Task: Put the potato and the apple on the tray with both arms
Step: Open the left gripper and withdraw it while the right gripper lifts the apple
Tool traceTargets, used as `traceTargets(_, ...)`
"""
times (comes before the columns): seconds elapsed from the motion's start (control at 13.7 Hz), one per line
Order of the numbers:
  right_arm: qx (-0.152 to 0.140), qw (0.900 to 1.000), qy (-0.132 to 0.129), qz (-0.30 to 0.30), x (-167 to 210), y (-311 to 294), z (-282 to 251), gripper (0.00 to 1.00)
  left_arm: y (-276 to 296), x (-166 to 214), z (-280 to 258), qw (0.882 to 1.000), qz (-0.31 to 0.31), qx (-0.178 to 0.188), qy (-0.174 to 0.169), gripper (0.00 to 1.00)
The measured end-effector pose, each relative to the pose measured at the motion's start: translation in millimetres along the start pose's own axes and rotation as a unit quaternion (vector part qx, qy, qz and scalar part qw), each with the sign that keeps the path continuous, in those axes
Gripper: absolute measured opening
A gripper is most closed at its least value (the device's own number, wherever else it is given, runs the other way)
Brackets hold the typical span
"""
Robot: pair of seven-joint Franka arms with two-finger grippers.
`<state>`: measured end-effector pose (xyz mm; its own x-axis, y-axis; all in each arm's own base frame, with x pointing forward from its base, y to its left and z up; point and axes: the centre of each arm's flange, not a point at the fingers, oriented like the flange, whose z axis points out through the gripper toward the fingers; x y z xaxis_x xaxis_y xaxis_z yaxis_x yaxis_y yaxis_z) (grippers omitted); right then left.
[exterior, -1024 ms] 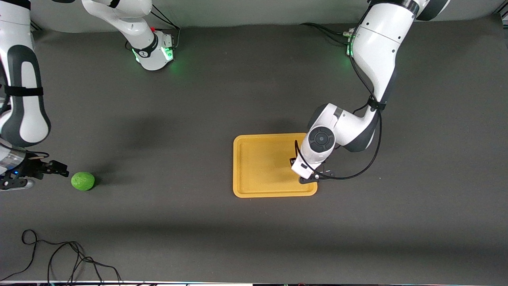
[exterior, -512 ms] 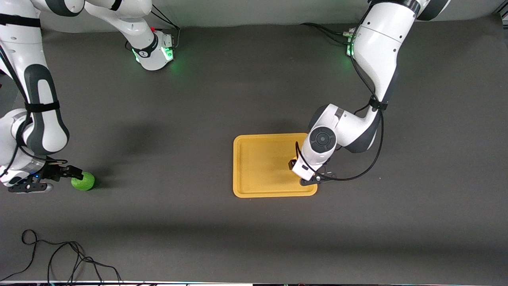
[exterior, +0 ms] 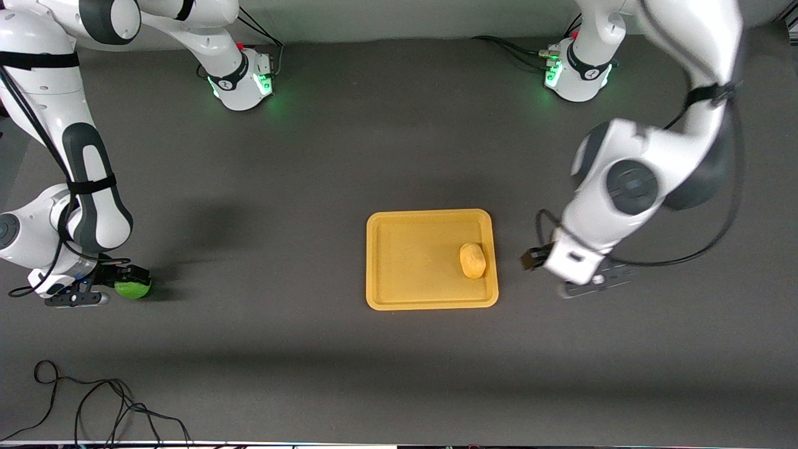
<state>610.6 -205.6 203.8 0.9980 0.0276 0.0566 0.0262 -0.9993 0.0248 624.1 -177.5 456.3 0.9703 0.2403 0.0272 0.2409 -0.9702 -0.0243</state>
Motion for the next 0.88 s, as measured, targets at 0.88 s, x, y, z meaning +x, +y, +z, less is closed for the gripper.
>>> traceTargets(0.88,0.011,1.0,0.026,-0.009,29,0,-66,0.74,-164,0,-93,0.984,0.175,0.013,-0.006,1.0)
